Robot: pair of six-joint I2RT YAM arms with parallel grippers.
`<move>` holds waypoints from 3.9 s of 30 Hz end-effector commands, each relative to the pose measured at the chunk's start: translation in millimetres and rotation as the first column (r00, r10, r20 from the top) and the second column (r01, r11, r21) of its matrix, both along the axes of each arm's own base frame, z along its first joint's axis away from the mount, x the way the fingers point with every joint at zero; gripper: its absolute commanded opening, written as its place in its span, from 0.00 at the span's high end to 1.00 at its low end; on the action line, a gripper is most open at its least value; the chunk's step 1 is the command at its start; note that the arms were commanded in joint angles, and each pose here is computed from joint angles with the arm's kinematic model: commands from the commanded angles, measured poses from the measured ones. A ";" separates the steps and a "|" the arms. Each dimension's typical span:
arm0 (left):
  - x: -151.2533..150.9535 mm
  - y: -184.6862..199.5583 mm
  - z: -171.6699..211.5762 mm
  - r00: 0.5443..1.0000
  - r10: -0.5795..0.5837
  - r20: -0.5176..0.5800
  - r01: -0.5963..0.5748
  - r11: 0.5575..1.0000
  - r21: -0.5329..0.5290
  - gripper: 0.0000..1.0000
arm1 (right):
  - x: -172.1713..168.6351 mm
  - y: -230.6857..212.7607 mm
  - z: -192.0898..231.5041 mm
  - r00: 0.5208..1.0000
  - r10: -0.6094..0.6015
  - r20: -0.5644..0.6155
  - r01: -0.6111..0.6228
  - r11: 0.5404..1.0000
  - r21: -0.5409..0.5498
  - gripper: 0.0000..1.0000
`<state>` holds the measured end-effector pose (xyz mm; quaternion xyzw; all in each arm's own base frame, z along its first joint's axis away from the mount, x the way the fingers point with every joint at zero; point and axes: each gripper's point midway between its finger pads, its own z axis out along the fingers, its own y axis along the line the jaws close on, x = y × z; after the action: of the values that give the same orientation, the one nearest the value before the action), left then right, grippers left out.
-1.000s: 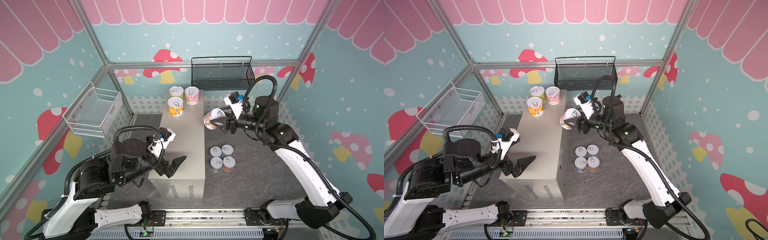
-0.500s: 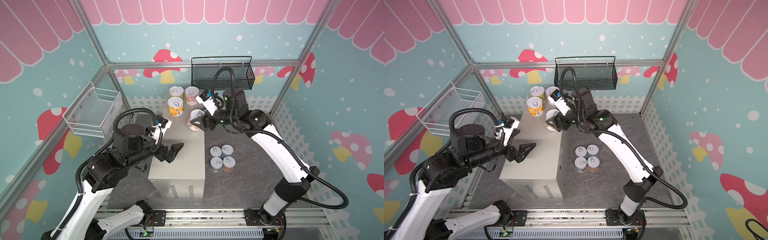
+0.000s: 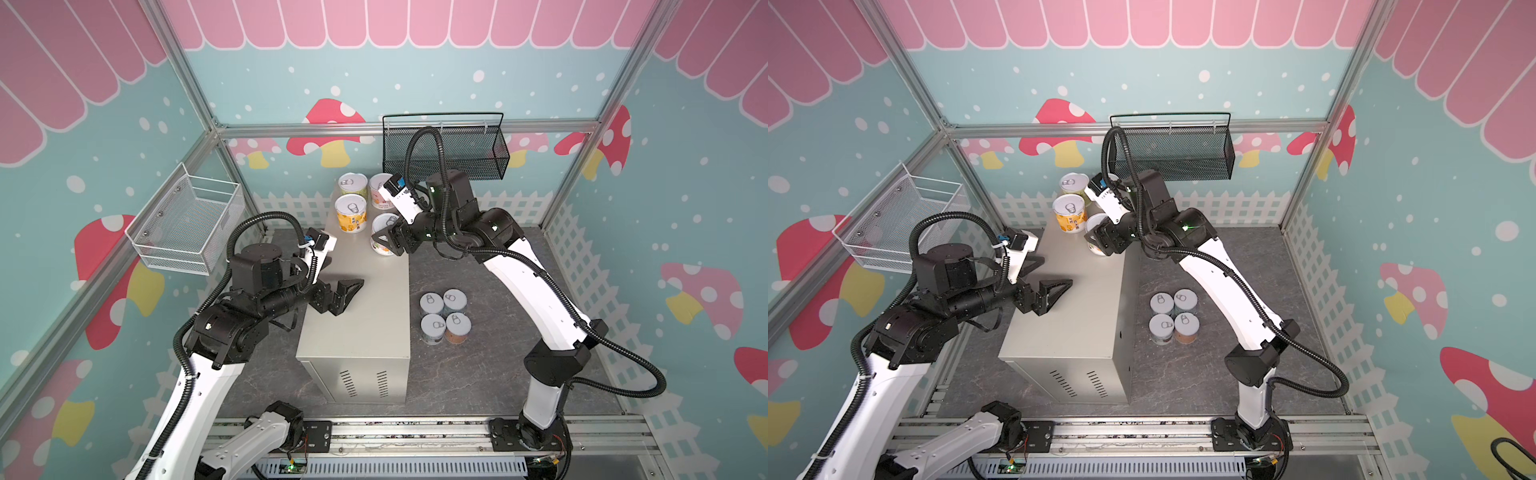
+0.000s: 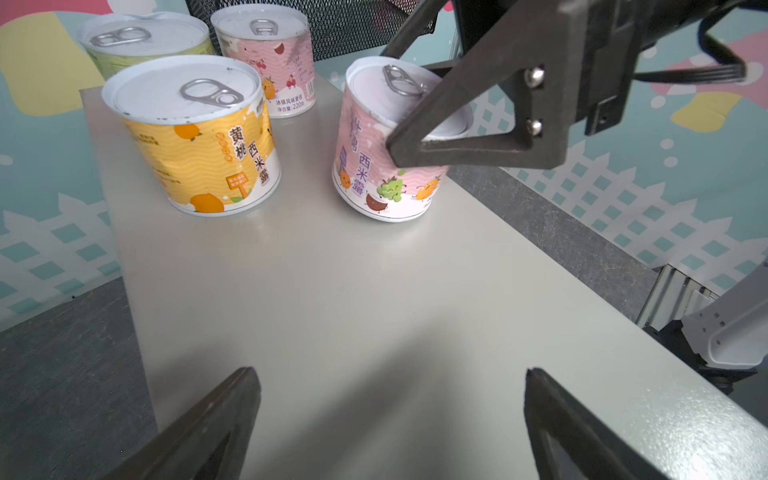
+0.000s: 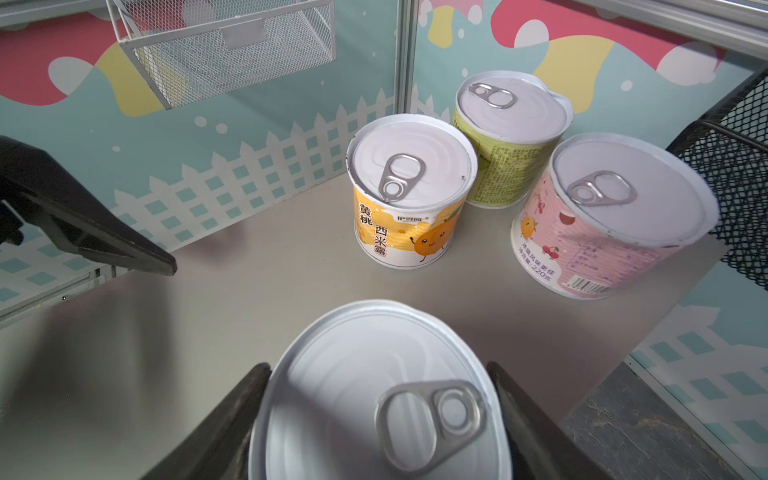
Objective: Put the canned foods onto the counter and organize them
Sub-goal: 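Carry the pink can over the counter toward the other cans with the right gripper, then lower the pink can beside the yellow and pink cans and release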
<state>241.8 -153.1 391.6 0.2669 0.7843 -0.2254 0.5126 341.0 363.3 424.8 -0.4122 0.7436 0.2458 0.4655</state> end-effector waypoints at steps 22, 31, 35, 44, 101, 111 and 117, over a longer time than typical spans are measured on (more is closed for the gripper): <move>-19.3 -12.6 11.0 0.989 -0.124 0.080 0.130 0.989 -0.073 0.00 | -3.5 -3.0 4.1 0.999 -0.014 0.041 0.012 0.999 0.040 0.14; -23.1 -12.8 13.9 0.986 -0.131 0.104 0.140 0.987 -0.082 0.00 | -9.2 -8.9 -6.5 0.998 -0.040 0.039 0.035 0.993 0.109 0.11; -22.8 -12.5 13.0 0.986 -0.128 0.106 0.137 0.987 -0.083 0.00 | -11.4 -10.7 -9.9 0.998 -0.054 0.041 0.047 0.986 0.157 0.18; -21.8 -11.9 12.8 0.986 -0.122 0.112 0.132 0.988 -0.083 0.00 | -4.5 -14.8 -11.4 0.991 -0.112 0.072 0.093 0.969 0.230 0.28; -17.5 -6.5 10.0 0.989 -0.089 0.120 0.097 0.993 -0.068 0.00 | 70.8 -2.4 -32.2 0.975 -0.205 0.090 0.180 0.957 0.229 0.31; -18.2 -6.3 11.2 0.988 -0.089 0.124 0.098 0.993 -0.071 0.00 | 70.7 -3.0 -31.9 0.975 -0.206 0.088 0.182 0.956 0.230 0.29; -18.5 -6.0 11.0 0.988 -0.087 0.126 0.097 0.993 -0.071 0.00 | 68.4 -3.6 -27.3 0.974 -0.204 0.095 0.177 0.956 0.236 0.21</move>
<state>224.2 -161.6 401.0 0.2933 0.7353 -0.2691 0.5486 408.6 358.1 390.5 -0.2955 0.7236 0.2543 0.5695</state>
